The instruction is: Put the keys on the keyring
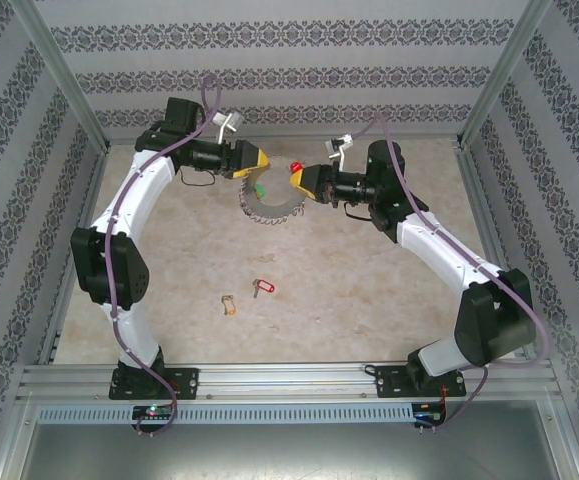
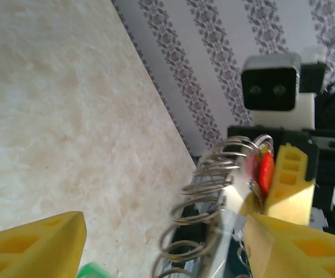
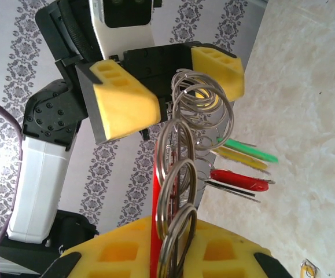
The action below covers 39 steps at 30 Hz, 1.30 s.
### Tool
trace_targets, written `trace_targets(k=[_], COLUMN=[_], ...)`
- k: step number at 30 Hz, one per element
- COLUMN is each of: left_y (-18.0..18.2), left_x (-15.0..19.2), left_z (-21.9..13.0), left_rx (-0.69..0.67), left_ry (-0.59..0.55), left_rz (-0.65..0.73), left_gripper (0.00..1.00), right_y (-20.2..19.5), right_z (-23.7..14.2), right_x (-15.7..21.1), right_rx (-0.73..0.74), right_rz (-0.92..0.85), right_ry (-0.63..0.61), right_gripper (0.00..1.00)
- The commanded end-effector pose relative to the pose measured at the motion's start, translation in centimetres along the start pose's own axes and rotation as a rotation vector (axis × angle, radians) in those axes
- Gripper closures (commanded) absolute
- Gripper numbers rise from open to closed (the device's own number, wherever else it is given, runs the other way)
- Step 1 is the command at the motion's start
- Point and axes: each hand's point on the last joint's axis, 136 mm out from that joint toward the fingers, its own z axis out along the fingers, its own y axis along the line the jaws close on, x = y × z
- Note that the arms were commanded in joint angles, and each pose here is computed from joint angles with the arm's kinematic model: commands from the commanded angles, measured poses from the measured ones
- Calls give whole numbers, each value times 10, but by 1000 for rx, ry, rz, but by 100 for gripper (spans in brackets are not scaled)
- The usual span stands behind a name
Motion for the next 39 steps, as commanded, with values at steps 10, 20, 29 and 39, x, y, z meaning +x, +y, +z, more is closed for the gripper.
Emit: trace_targets(k=[10, 20, 29, 39], left_y=[-50, -66, -82, -27], left_x=[17, 18, 10, -2], left_z=[-4, -11, -27, -45], left_rx=[174, 194, 26, -772], left_ry=[70, 57, -54, -227], left_rz=[114, 201, 411, 755], left_gripper=[68, 94, 100, 100], right_y=[27, 22, 5, -42], right_z=[3, 1, -43, -147], right_x=[-4, -3, -31, -40], right_rx=[-72, -58, 97, 598], right_rz=[-147, -202, -274, -675], right_ry=[39, 33, -182, -629], right_gripper=[93, 88, 45, 41])
